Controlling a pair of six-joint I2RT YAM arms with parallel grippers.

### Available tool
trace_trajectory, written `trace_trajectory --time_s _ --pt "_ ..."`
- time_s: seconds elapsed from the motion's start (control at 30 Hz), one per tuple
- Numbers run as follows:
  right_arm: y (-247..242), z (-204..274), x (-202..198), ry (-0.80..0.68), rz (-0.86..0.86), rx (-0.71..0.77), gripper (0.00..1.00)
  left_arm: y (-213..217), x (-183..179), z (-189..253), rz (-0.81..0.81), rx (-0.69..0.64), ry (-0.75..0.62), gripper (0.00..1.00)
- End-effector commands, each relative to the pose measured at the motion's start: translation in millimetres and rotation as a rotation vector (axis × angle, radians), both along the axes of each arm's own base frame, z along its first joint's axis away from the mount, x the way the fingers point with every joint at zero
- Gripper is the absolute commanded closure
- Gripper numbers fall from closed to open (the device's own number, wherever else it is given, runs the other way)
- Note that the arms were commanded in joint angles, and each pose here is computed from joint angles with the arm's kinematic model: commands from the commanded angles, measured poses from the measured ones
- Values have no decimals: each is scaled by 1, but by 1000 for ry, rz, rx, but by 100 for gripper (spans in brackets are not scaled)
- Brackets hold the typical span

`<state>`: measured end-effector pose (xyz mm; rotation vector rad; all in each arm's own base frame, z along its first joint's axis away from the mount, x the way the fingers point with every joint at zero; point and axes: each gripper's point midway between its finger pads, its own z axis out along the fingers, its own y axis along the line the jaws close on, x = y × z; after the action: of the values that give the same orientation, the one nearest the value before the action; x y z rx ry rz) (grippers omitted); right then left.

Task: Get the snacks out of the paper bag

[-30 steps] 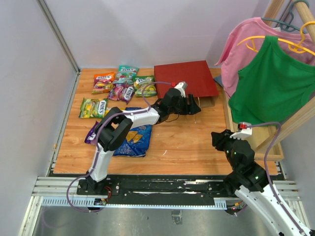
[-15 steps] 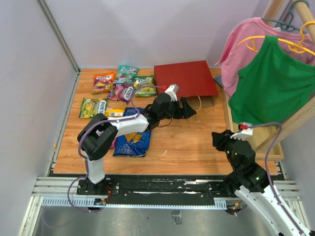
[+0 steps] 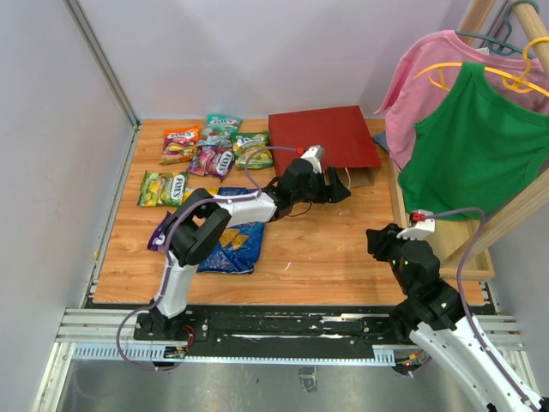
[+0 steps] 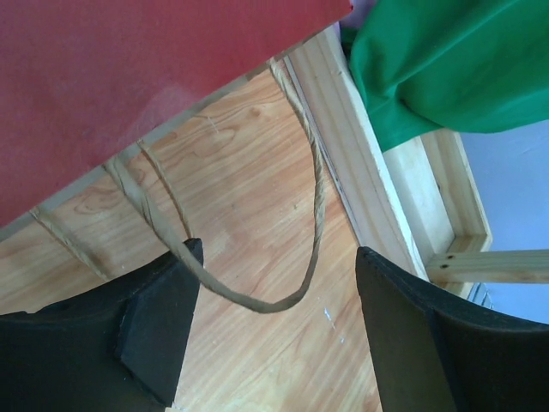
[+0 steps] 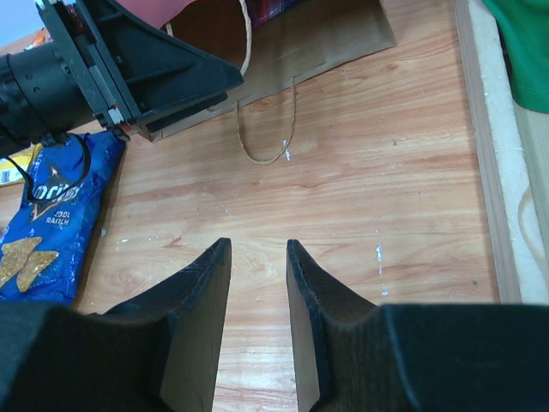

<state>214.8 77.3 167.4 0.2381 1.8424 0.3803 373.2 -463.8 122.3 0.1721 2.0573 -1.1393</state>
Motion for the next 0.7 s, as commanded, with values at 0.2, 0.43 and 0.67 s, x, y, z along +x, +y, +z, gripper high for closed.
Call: trace_trajectory --time_s 0.2,0.43,0.67 --pt "1 6 9 -31 4 16 66 -5 23 30 52 39 -97 38" --pt "6 -2 19 -15 16 22 66 -6 30 50 39 35 -121 95" --pt "26 -21 45 27 51 94 63 4 37 71 43 30 -136 99"
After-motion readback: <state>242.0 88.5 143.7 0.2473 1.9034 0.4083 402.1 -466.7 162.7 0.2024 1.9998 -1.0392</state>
